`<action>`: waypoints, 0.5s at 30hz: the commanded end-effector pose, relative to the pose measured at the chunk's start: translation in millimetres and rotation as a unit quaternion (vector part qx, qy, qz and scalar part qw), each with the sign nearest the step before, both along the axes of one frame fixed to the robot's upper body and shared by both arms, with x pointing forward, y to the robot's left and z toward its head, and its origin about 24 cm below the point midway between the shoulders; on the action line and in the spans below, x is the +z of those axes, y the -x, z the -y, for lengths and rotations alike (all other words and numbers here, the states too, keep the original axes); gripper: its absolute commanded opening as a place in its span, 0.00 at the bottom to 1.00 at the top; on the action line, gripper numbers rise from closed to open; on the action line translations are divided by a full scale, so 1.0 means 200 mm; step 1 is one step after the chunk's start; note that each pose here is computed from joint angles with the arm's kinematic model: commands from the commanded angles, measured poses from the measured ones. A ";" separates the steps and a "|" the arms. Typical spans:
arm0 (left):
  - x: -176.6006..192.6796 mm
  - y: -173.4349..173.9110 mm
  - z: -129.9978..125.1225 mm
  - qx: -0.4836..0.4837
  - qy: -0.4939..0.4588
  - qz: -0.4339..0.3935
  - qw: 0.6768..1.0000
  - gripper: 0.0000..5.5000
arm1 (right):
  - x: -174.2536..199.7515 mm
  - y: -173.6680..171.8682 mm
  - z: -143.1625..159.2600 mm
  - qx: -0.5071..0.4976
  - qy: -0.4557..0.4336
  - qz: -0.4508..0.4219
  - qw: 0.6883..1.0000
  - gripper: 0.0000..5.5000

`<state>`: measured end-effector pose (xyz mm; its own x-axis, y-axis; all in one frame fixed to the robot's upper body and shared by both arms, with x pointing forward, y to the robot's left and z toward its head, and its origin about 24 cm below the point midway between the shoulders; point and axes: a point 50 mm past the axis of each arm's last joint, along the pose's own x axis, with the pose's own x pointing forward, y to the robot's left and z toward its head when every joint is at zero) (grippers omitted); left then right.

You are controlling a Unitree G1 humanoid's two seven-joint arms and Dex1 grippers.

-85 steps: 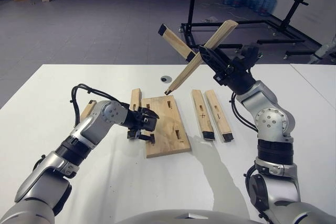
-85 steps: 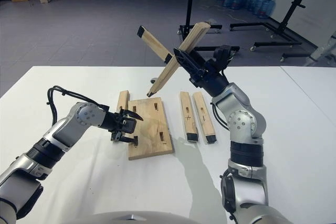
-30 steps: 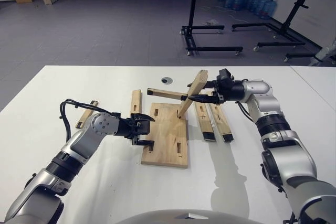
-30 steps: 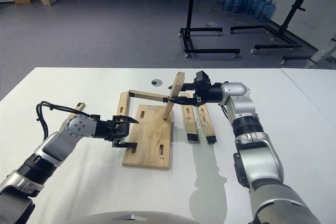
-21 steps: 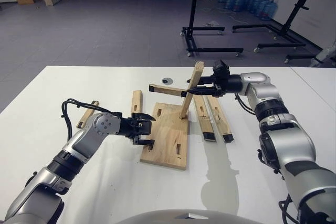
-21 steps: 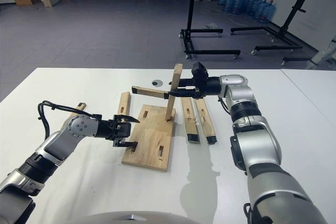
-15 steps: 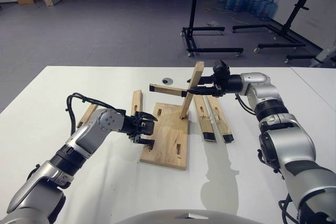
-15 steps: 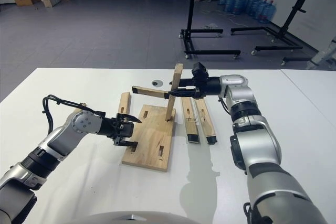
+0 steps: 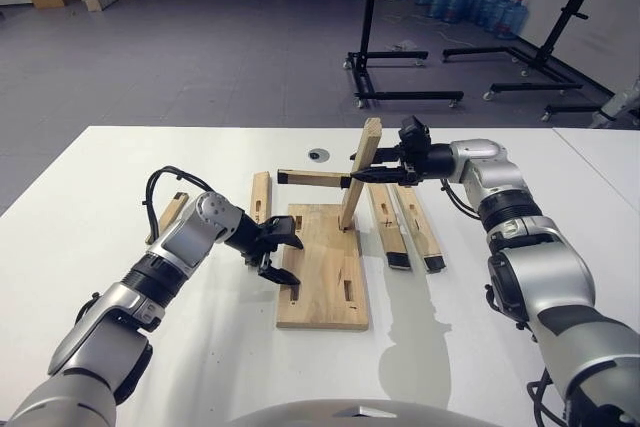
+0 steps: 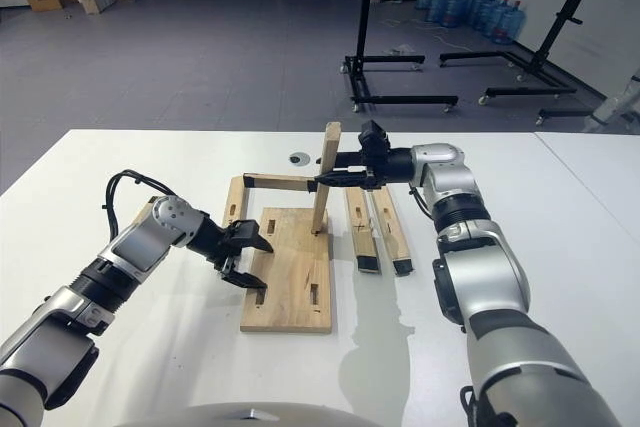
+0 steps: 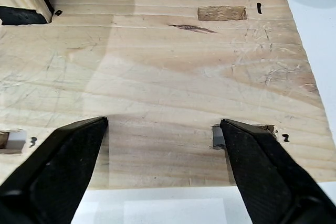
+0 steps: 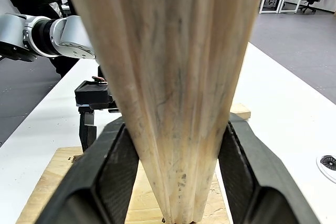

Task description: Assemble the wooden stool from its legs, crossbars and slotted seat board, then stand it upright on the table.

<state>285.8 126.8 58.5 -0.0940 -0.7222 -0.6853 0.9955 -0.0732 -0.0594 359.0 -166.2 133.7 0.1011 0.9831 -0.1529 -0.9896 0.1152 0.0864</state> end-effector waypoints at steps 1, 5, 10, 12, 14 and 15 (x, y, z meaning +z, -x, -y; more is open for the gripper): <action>-0.32 0.19 -0.03 -0.004 -0.095 -0.124 0.988 0.72 | -0.29 0.09 -0.02 0.003 0.082 -0.097 0.992 0.37; -0.35 0.19 -0.06 -0.002 -0.107 -0.122 0.987 0.72 | -0.33 0.12 0.00 0.018 0.098 -0.137 0.986 0.37; -0.36 0.19 -0.08 -0.002 -0.114 -0.118 0.986 0.72 | -0.42 0.15 -0.01 0.004 0.121 -0.171 0.978 0.37; -0.37 0.19 -0.08 -0.003 -0.115 -0.117 0.986 0.72 | -0.41 0.13 -0.03 -0.012 0.117 -0.156 0.981 0.37; -0.37 0.20 -0.08 -0.004 -0.115 -0.117 0.986 0.72 | -0.38 0.10 -0.05 -0.030 0.103 -0.138 0.985 0.46; -0.37 0.20 -0.08 -0.004 -0.115 -0.117 0.986 0.72 | -0.36 0.09 -0.06 -0.036 0.095 -0.134 0.986 0.50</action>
